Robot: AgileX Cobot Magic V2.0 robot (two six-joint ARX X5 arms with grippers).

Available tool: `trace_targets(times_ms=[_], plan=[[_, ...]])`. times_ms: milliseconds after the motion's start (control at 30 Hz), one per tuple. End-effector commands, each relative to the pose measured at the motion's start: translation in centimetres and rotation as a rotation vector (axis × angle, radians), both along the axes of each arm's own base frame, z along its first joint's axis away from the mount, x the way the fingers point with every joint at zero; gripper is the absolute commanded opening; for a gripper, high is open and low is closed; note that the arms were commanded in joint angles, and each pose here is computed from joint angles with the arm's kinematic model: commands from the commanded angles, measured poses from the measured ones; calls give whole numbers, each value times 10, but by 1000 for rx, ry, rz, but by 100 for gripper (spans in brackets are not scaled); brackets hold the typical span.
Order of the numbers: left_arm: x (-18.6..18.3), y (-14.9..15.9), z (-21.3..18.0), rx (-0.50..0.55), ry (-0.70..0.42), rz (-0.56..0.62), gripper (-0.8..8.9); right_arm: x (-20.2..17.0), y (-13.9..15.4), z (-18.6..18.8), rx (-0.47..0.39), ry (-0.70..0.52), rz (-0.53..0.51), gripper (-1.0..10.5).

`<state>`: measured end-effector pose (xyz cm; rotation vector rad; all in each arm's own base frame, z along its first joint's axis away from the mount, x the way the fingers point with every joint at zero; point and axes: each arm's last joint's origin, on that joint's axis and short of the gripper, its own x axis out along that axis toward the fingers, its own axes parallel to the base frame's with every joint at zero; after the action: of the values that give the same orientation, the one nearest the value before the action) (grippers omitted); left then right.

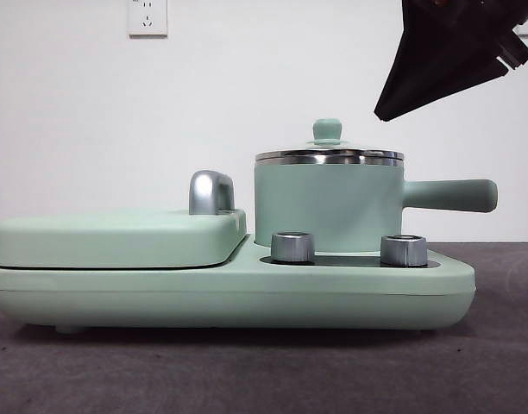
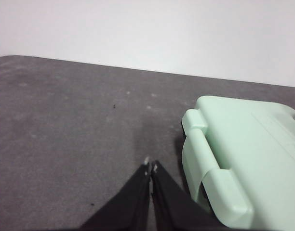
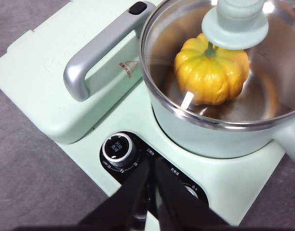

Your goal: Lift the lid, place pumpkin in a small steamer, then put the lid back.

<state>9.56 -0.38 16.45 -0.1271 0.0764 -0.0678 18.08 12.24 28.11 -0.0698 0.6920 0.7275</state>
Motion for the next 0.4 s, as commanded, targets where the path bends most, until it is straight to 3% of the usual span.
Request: trace_targets(times_ms=[33,267,400], plan=[[1,0,-5,6,2,2,7,1,2,4,9,-19,9,19],[1,0,-5,6,2,2,7,1,2,4,-8,-36,20,19],[1,0,-5,6,2,2,7,1,-8,8,-79,-171,-8,19]])
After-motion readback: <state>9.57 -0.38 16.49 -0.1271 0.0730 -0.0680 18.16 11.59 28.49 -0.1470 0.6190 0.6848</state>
